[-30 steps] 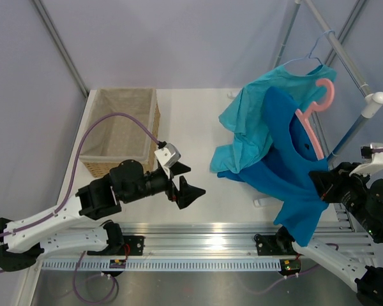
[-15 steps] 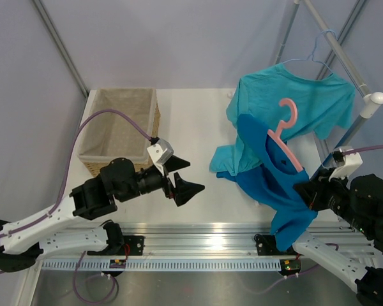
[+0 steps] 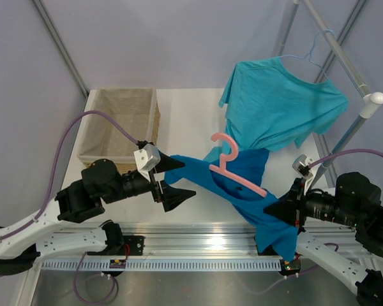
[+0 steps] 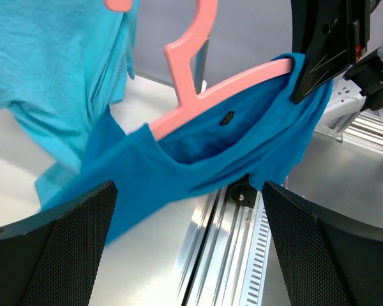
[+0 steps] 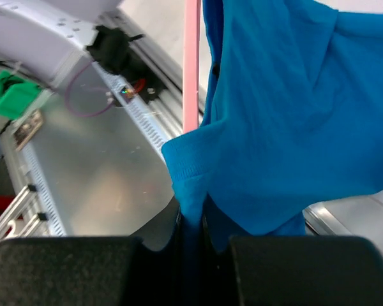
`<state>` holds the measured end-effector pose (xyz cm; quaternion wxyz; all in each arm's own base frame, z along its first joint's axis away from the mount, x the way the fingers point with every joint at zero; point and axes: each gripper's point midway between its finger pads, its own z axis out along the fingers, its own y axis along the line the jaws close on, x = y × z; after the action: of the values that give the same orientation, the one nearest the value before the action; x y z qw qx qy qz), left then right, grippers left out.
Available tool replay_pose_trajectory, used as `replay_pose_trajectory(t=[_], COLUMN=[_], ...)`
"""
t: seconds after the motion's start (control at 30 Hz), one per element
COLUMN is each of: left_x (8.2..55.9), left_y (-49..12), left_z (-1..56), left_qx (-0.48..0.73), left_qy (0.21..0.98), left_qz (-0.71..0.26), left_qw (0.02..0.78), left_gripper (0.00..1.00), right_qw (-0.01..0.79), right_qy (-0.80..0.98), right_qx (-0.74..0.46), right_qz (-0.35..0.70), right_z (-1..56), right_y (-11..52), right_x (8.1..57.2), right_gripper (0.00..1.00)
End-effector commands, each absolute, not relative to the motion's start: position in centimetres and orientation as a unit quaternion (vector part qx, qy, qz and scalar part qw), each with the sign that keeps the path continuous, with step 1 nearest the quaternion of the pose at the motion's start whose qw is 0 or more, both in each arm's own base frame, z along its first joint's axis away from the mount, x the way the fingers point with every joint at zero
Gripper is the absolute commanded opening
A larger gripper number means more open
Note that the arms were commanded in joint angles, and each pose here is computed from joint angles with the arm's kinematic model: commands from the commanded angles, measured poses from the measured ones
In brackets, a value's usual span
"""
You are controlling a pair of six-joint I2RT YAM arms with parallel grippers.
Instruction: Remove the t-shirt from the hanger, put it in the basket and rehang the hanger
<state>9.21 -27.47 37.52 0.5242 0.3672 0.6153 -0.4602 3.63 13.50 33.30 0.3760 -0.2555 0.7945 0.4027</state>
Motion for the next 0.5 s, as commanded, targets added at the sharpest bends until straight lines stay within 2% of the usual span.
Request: replay_pose_trajectory(t=[0.0,0.13,0.27,0.37,0.47], left_x=[7.8,7.4,4.8,4.1,4.6], left_y=[-26.8,-27.7,-29.2,-29.5,-30.0], left_z=[40.7,40.6,41.7,43.5,44.7], left_qx=[0.402,0.426,0.469,0.472,0.464], left_qy=[0.563,0.553,0.5,0.468,0.468], left_qz=[-0.472,-0.476,-0.526,-0.547,-0.546], left_qw=[0.546,0.535,0.503,0.508,0.517], left_gripper=[0.99,0.99,0.99,0.99,0.99], right_qw=[0.413,0.421,0.407,0.391,0.39], right_qy=[0.672,0.638,0.63,0.62,0.596], right_qx=[-0.353,-0.375,-0.397,-0.411,-0.423], right_qz=[0.503,0.525,0.53,0.541,0.56], right_z=[38.9,40.0,39.5,39.0,39.2], right_y=[16.4,17.2,17.7,18.0,18.2], right_x=[1.4,1.0,0.8,0.4,-0.4], right_gripper=[0.0,0.0,0.0,0.0,0.0])
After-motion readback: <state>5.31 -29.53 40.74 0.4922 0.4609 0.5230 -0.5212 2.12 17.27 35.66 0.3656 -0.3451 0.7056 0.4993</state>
